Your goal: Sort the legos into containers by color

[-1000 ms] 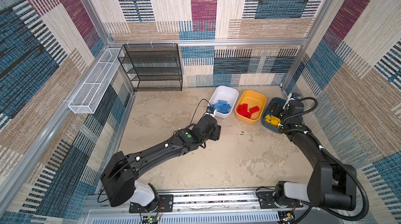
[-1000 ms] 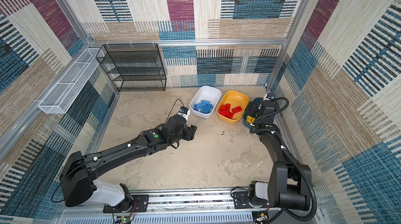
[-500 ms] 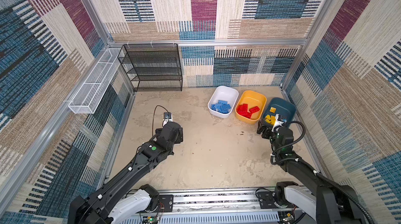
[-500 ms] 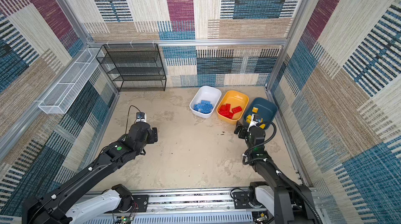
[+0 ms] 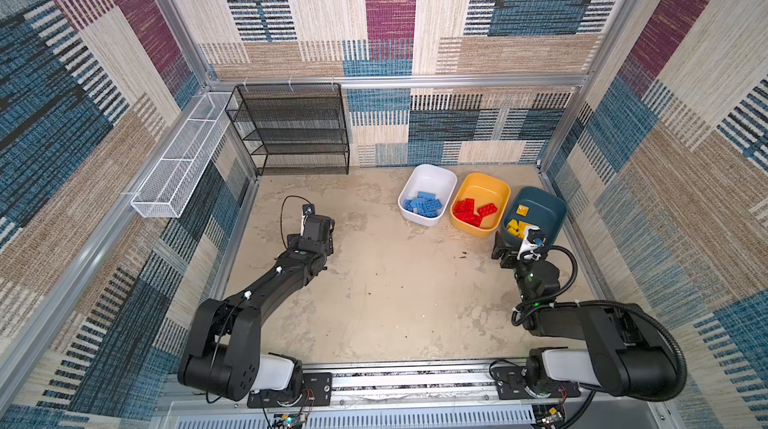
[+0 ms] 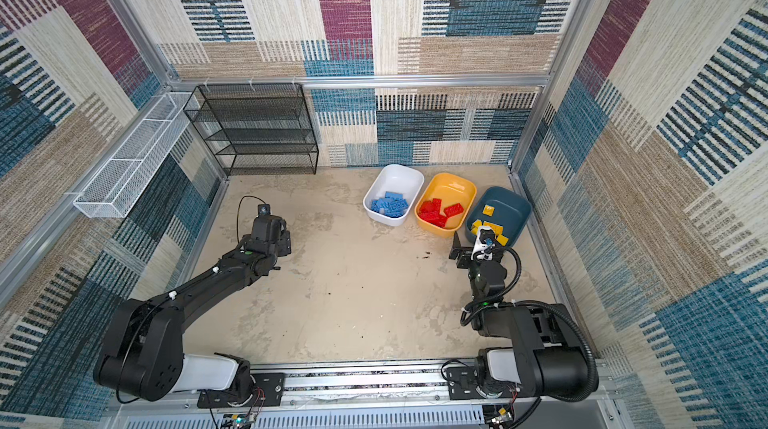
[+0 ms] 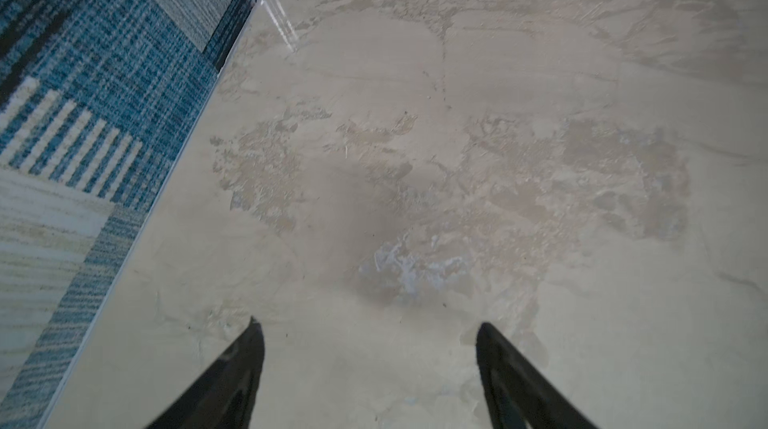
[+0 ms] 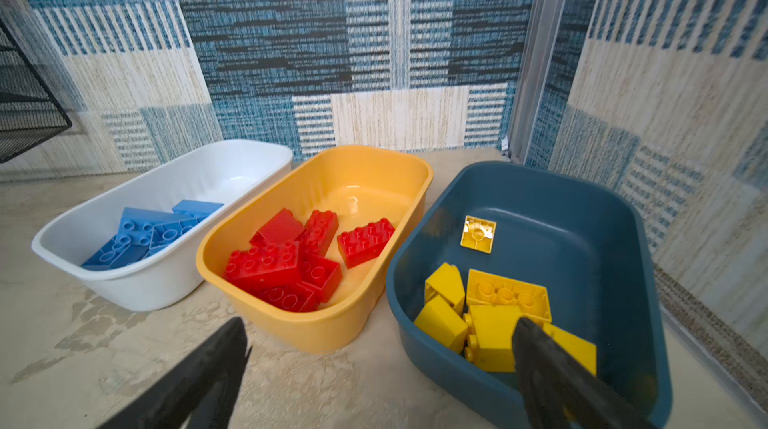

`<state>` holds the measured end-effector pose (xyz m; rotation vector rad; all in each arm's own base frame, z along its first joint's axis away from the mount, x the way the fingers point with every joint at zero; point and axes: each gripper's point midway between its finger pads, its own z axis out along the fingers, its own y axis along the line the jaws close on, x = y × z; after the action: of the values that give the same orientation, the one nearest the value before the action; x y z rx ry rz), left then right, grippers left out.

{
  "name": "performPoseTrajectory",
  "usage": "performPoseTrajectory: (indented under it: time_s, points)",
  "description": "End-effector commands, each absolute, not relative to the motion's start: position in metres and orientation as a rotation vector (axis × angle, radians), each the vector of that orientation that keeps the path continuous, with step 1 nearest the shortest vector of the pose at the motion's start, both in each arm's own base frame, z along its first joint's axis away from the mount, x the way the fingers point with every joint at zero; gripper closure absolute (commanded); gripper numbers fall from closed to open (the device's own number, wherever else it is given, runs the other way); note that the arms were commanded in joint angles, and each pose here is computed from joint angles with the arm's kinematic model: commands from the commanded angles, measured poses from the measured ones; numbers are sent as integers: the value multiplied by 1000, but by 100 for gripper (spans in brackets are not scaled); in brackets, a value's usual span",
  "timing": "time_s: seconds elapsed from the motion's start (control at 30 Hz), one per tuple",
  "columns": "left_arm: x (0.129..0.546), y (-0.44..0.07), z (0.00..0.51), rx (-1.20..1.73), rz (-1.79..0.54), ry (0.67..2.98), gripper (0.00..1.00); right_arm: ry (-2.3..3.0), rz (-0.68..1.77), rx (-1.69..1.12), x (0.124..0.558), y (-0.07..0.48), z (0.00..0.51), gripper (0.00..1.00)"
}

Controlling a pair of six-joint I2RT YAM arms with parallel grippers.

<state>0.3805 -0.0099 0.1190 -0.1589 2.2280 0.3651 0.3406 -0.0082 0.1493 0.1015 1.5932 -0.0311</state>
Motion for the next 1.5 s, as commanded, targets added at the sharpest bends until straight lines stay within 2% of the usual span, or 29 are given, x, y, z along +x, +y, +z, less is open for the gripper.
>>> performPoseTrajectory:
  time_s: [0.0, 0.17, 0.37, 0.5, 0.6, 0.87, 0.93, 1.0, 1.07, 1.47]
  points:
    - [389, -10, 114, -60, 342, 2191, 19, 1451, -65, 167, 335, -24, 173, 0]
    - [387, -6, 117, -52, 292, 1995, 18, 1431, -60, 149, 336, -22, 168, 0]
    - [392, -1, 124, -25, 339, 1921, 17, 1548, -67, 158, 363, -22, 153, 0]
    - [399, -9, 114, 67, 283, 1908, 16, 1548, -67, 144, 366, -21, 153, 1]
    - [402, 5, 110, -18, 284, 1952, 15, 1548, -66, 141, 366, -20, 153, 0]
    - [409, 24, 100, -97, 94, 1999, 16, 1552, -59, 126, 367, -18, 153, 0]
    - [404, 21, 97, -82, 81, 1994, 0, 1553, -60, 126, 367, -18, 153, 0]
    - [400, 15, 98, -43, 92, 1895, 0, 1555, -59, 126, 367, -18, 152, 0]
    - [396, 21, 93, -88, 122, 1962, 0, 1553, -60, 126, 367, -18, 153, 0]
    - [399, 27, 96, -121, 151, 1927, 1, 1554, -58, 125, 368, -18, 153, 0]
